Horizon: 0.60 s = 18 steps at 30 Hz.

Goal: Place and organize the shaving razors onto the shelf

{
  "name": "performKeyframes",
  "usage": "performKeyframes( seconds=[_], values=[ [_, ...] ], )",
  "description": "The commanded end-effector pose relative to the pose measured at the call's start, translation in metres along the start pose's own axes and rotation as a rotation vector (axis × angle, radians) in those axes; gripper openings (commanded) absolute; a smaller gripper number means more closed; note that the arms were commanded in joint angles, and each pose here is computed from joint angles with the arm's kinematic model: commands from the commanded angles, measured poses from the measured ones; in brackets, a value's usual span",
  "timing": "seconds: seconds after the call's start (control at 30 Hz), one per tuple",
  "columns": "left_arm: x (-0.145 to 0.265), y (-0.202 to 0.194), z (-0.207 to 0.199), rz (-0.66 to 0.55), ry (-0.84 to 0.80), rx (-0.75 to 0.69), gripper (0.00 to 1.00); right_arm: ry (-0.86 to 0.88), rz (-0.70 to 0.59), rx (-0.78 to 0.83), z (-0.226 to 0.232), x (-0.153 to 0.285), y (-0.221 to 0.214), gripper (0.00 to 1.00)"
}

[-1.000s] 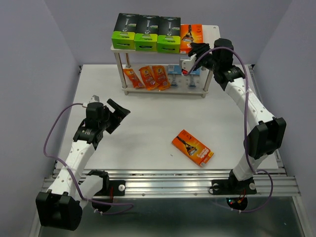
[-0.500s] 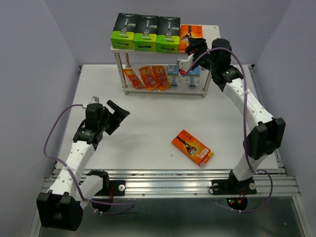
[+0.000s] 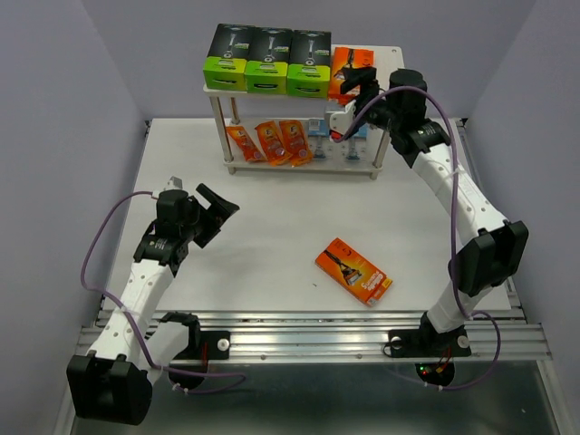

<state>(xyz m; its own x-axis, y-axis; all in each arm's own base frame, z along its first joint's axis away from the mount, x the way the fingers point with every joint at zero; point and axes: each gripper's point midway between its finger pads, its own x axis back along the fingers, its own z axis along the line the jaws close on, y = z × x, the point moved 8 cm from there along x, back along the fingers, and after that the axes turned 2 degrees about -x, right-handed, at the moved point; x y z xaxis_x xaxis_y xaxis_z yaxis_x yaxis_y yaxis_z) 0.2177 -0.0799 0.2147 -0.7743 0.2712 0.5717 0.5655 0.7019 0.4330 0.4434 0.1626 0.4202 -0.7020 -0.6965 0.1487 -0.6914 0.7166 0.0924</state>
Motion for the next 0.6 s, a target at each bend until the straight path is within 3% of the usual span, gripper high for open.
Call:
performKeyframes(
  seconds=[0.0,0.2,0.57],
  values=[
    [0.005,0.001,-0.001,-0.018,-0.033,-0.024,0.99,0.301,-0.049,-0.201,0.067,-0.003,0.012,0.89],
    [0.007,0.000,0.000,-0.017,-0.037,-0.028,0.99,0.336,-0.041,-0.210,0.064,0.002,0.013,1.00],
    [0.009,-0.002,0.000,-0.021,-0.054,-0.025,0.99,0.159,-0.015,-0.235,0.038,0.005,0.012,1.00]
  ],
)
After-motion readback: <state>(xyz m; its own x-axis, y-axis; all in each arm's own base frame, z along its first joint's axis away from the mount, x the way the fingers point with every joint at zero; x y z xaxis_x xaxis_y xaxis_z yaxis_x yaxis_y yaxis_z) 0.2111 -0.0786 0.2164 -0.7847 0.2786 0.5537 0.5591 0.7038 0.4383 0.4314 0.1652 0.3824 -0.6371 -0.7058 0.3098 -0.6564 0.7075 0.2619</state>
